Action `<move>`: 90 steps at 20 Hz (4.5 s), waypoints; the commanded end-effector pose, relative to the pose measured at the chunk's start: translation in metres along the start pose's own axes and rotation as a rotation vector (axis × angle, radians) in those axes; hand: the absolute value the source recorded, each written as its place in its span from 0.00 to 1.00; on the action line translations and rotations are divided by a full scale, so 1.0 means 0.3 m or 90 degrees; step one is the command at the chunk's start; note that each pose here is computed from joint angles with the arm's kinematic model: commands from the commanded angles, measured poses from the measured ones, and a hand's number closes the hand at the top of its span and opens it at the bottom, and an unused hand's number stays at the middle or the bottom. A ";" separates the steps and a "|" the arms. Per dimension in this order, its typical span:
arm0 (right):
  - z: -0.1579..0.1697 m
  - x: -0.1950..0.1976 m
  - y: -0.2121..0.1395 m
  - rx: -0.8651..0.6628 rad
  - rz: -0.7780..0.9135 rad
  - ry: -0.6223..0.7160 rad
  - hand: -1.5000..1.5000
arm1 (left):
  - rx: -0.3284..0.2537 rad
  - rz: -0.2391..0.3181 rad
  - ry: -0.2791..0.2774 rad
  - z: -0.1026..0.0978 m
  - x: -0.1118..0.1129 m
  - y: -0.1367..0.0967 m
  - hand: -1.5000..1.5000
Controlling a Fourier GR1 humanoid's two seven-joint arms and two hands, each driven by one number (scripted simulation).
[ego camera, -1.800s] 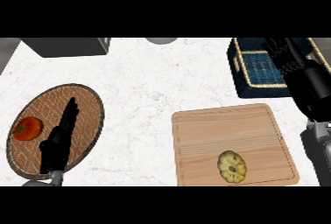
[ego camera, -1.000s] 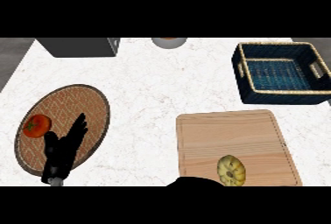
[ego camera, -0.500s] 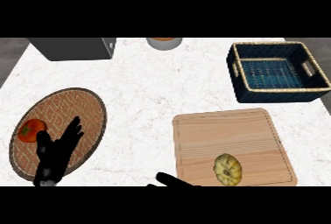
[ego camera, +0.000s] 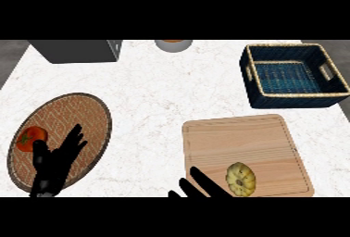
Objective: Pick the squash from the cutting board and place it in the basket
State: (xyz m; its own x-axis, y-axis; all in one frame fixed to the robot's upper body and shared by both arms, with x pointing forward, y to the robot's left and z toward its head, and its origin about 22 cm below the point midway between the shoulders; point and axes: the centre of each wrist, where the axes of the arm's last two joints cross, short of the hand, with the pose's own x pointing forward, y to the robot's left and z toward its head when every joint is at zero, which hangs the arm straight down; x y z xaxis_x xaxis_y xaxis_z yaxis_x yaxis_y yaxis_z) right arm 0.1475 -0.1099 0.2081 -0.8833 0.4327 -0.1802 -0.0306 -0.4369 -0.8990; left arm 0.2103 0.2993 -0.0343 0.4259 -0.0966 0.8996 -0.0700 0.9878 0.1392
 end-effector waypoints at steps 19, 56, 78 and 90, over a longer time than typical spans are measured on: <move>0.083 -0.025 -0.026 0.138 0.007 0.027 0.00 | -0.007 0.000 0.083 0.011 -0.107 0.016 0.50; -0.093 -0.079 0.416 0.151 0.003 0.055 0.00 | -0.012 -0.018 0.068 0.061 -0.079 0.009 0.50; -0.177 -0.116 0.597 0.189 0.053 0.079 0.00 | -0.005 -0.012 0.071 0.016 -0.068 -0.020 0.50; -0.176 -0.105 0.602 0.150 0.146 0.031 1.00 | -0.014 -0.002 0.074 0.021 -0.043 0.011 0.50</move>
State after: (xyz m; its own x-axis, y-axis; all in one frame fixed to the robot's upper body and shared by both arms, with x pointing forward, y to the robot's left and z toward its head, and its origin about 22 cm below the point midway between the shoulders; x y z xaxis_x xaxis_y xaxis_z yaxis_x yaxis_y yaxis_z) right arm 0.2019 -0.1651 0.0266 -0.8526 0.3841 -0.3543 -0.0188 -0.7002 -0.7137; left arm 0.2081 0.2964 -0.0343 0.4466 -0.1118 0.8877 -0.0475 0.9878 0.1483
